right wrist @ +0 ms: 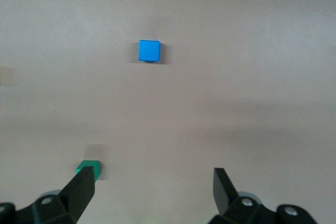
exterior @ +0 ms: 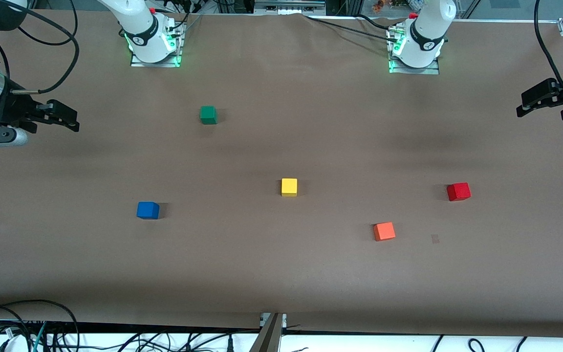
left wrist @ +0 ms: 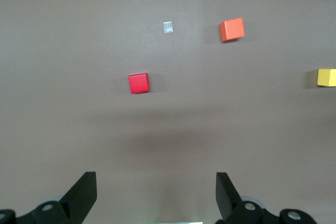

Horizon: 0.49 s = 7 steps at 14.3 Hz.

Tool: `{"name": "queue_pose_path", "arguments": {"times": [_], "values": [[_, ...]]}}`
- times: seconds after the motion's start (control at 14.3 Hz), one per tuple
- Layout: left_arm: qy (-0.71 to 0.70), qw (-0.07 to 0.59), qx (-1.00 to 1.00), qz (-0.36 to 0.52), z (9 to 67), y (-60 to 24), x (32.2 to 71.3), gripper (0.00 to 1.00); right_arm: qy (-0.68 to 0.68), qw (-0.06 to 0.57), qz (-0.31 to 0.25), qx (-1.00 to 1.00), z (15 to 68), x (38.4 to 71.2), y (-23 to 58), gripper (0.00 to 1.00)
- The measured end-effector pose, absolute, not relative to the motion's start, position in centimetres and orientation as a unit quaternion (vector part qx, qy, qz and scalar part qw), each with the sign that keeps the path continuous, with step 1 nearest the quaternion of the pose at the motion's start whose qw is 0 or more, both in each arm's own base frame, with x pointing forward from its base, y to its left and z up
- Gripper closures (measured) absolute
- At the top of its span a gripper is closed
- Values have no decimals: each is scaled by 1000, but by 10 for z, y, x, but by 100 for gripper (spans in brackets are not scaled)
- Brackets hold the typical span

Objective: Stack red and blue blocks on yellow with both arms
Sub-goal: 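Move the left gripper toward the red cube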

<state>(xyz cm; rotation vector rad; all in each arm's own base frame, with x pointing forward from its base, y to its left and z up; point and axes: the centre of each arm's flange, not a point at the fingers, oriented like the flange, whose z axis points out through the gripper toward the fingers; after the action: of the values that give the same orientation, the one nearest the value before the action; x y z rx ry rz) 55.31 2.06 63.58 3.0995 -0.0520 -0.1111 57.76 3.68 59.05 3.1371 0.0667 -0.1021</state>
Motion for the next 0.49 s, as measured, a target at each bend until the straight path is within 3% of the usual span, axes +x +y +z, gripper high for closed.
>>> {"name": "queue_pose_path", "arguments": {"times": [0.49], "values": [[-22, 20, 999, -38, 634, 15, 554, 0, 14, -1, -33, 999, 589, 578, 36, 0]]}}
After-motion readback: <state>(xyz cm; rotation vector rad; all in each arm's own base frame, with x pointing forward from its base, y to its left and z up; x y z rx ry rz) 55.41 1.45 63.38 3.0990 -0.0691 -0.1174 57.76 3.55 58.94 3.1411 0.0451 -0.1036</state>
